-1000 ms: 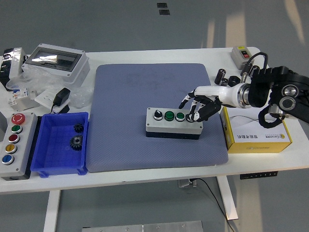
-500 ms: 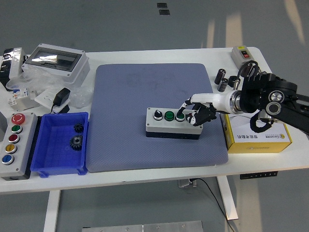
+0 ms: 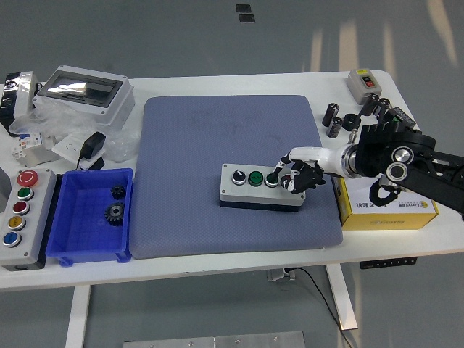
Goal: Pick up the button,place it on the desk,press the button,press the button
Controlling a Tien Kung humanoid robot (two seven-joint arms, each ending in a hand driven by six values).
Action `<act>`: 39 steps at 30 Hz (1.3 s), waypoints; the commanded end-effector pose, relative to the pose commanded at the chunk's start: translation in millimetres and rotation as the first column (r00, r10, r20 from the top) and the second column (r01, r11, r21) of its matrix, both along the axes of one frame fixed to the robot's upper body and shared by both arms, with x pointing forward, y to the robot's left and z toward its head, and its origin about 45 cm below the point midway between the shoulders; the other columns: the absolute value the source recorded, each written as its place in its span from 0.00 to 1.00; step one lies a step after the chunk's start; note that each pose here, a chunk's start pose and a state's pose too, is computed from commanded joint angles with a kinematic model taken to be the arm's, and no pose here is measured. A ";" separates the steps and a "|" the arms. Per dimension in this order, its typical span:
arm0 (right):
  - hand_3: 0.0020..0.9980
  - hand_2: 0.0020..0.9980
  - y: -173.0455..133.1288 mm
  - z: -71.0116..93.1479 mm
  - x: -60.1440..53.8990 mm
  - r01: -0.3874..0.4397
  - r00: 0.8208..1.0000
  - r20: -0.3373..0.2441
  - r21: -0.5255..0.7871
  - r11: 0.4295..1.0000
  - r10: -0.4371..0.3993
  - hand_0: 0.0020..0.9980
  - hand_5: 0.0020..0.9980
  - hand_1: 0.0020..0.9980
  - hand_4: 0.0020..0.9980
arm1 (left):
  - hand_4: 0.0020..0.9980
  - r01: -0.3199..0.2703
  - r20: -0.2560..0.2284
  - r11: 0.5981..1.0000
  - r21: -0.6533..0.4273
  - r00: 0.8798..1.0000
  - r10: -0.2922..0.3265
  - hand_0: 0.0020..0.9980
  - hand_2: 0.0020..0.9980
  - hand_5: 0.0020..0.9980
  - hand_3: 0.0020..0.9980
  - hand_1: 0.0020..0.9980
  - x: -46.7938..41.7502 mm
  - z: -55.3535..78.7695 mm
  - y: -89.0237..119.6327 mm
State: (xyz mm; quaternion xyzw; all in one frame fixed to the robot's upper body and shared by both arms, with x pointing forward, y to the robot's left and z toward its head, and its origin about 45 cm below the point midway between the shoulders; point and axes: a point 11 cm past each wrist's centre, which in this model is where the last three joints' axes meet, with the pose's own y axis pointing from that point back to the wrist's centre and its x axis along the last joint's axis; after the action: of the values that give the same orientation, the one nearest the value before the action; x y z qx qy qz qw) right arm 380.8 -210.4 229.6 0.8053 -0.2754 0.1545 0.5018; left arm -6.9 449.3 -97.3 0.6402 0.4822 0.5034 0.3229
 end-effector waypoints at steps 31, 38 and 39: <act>0.73 0.22 -83.2 37.7 29.4 0.374 0.626 0.533 0.435 0.819 -0.569 0.00 0.30 0.08 0.32 | 0.60 0.005 -0.014 1.000 -0.024 1.000 -0.006 0.64 0.55 0.13 0.60 0.63 -9.8 -5.6 -13.6; 0.72 0.33 -133.1 66.7 8.3 0.372 0.330 0.753 0.451 0.811 -0.569 0.01 0.25 0.14 0.39 | 0.60 0.009 0.000 1.000 -0.017 1.000 -0.009 0.64 0.55 0.13 0.60 0.63 -5.8 -4.9 -10.5; 0.72 0.33 -138.6 68.7 4.7 0.368 0.301 0.757 0.469 0.803 -0.580 0.01 0.25 0.14 0.39 | 0.60 0.010 0.002 1.000 -0.016 1.000 -0.010 0.64 0.55 0.13 0.60 0.63 -5.1 -4.8 -10.1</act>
State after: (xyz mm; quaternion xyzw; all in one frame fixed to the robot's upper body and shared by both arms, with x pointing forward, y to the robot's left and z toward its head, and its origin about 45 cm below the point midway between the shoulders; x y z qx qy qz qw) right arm 385.5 -348.9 298.3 0.5356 -0.7316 0.3582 0.2228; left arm -12.0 439.2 -102.1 0.6395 0.4825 0.4985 0.3312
